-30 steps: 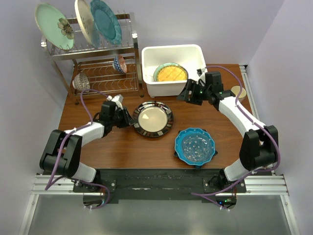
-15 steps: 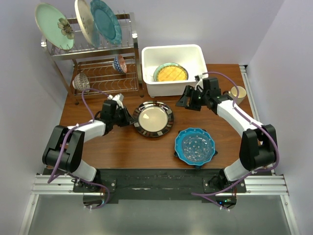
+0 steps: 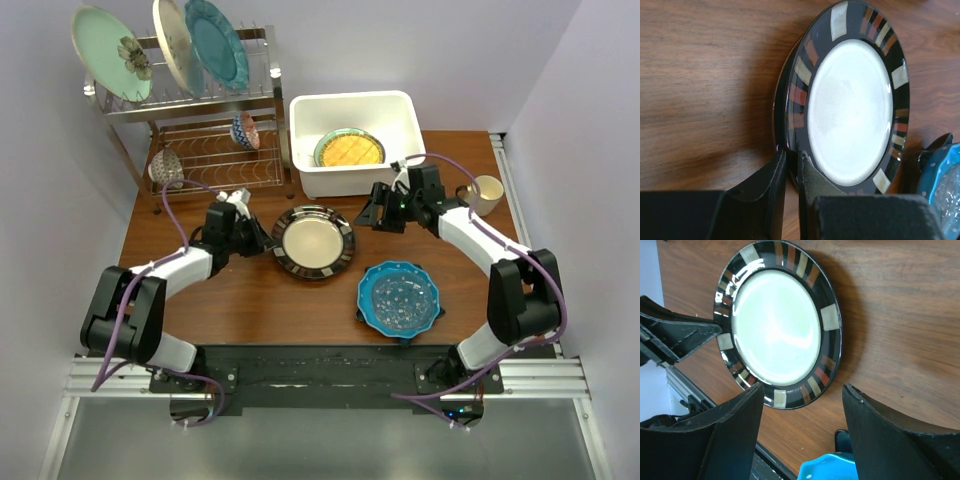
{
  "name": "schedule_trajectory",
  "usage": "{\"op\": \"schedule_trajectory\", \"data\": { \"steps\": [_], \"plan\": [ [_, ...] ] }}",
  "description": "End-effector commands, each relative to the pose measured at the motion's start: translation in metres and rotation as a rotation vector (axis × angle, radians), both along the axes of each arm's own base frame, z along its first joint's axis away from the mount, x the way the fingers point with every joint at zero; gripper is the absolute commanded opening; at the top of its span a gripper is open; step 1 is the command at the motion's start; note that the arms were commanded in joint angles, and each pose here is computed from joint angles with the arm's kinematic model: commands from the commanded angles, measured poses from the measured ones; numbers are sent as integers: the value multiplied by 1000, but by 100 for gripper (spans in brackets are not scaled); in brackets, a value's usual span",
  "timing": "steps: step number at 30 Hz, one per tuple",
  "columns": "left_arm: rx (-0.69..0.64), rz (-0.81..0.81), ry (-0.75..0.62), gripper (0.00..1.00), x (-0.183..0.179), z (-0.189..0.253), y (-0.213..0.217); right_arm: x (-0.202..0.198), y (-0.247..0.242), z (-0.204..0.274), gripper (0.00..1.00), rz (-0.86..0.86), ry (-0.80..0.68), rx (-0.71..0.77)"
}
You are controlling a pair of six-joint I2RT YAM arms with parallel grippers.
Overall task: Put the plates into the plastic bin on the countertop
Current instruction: Pick up the plate at the center of the board.
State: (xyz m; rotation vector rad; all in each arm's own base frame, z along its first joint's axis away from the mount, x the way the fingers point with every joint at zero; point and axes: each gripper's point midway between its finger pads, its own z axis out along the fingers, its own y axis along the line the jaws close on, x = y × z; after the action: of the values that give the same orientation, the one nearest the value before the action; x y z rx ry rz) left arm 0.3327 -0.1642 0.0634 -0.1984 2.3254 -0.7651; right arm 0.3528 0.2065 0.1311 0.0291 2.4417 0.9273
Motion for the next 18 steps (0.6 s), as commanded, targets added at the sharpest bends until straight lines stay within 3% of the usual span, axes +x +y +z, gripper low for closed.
{"op": "schedule_trajectory", "data": {
  "steps": [1,18],
  "plan": [
    [-100,-50,-134,0,16,54,-18,-3,11,-4,67,52,-6,27],
    [-225,-147,-151,0,1,43,-38,-2,13,-60,66,69,81,-12]
  ]
}}
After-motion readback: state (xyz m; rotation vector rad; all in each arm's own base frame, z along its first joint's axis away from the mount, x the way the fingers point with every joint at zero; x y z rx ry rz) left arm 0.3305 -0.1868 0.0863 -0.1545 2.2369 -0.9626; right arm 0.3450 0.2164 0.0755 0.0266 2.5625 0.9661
